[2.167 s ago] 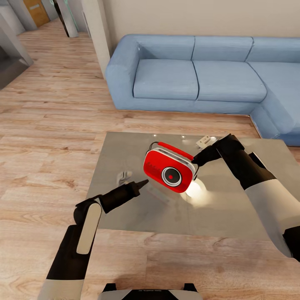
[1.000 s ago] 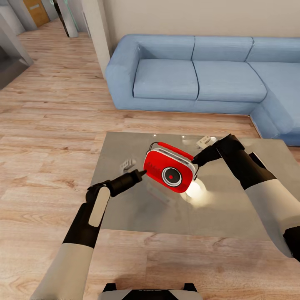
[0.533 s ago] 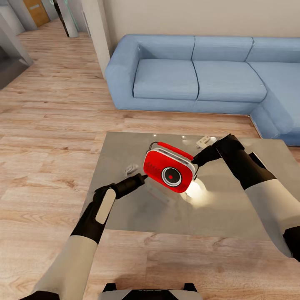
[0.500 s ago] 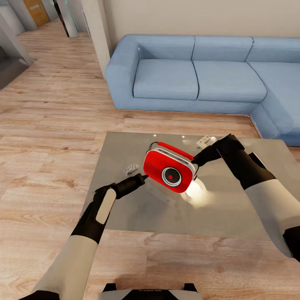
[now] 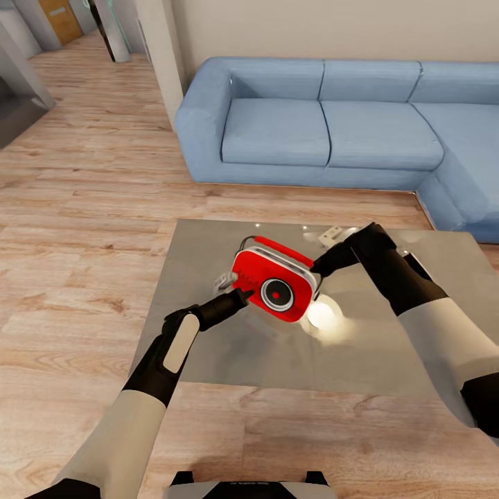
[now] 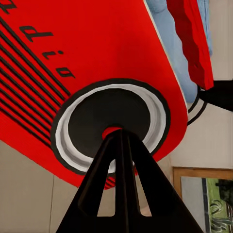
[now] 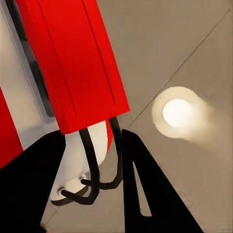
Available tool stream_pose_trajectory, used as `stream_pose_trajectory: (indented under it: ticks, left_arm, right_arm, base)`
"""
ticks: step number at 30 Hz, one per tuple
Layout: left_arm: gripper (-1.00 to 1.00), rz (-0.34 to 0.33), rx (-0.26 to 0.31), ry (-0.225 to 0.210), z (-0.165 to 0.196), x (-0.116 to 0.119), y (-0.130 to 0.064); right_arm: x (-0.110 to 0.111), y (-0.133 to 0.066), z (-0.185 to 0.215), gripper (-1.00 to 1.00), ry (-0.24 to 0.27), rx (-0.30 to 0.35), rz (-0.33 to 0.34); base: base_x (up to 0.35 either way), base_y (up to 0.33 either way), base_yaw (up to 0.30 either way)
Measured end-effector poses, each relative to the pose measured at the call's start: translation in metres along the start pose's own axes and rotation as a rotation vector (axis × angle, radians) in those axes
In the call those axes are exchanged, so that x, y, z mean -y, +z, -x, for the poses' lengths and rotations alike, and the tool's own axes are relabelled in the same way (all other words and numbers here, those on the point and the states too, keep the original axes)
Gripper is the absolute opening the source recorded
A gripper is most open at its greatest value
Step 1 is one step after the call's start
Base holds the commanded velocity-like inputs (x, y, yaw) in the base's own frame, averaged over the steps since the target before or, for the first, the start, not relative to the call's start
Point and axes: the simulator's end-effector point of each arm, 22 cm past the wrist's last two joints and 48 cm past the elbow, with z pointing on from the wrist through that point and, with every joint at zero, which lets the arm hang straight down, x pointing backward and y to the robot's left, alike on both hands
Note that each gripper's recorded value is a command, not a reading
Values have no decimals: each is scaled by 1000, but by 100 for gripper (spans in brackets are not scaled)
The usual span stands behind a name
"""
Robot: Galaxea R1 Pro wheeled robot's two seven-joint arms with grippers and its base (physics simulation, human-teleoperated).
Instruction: Turn on the radio receiver that's on the table in the living room.
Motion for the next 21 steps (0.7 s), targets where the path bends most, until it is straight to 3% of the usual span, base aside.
stream_pose_trajectory:
  ticks: [12,21]
  left_arm:
    - [-100,1,-2,-2,-1,-1,0]
    - [-100,27,6,-14,-8,-15,3]
  right_arm:
    - [-5,-2,1,-100,20,-9,9]
    - [-10,-2,1,-100,21,-9,28]
  base:
    - [0,0,0]
    - [0,0,0]
